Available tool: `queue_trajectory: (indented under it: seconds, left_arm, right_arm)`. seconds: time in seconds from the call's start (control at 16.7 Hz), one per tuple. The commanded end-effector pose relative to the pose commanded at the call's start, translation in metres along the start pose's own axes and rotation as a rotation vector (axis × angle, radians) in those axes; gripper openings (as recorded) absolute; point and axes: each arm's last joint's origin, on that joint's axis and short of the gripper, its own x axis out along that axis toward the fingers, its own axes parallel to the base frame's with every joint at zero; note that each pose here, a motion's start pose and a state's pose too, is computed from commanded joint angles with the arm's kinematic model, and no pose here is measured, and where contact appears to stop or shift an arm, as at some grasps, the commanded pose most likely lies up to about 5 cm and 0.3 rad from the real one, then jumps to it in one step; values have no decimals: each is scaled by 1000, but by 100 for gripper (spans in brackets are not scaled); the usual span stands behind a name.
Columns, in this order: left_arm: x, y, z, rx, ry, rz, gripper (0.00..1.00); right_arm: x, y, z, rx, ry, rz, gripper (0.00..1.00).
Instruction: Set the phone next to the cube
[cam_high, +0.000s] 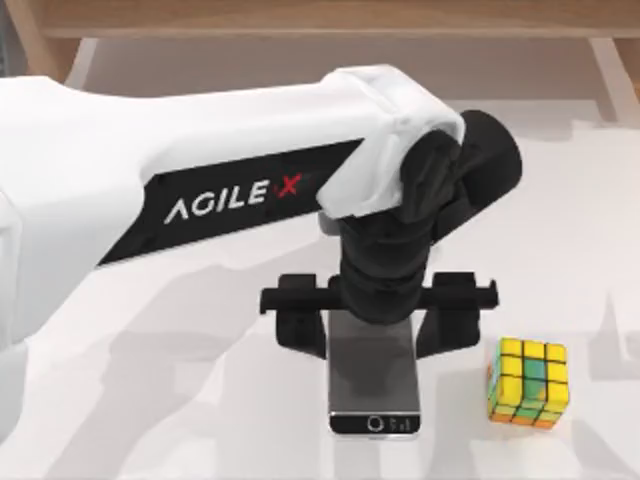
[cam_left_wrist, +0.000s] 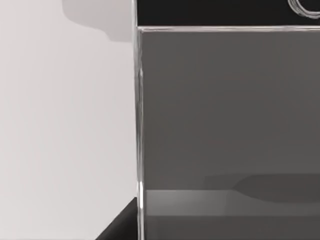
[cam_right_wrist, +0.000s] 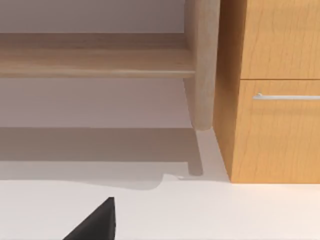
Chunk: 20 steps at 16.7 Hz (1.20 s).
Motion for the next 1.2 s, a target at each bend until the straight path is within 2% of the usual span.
queue_trajectory:
  seconds: [0.66, 1.2]
  left_arm:
    - [10, 1, 0, -14, 40, -4, 0]
    - [27, 0, 1, -10, 35, -38, 0]
  right_arm:
    - [0, 0, 0, 0, 0, 0, 100]
    - [0, 0, 0, 0, 0, 0, 100]
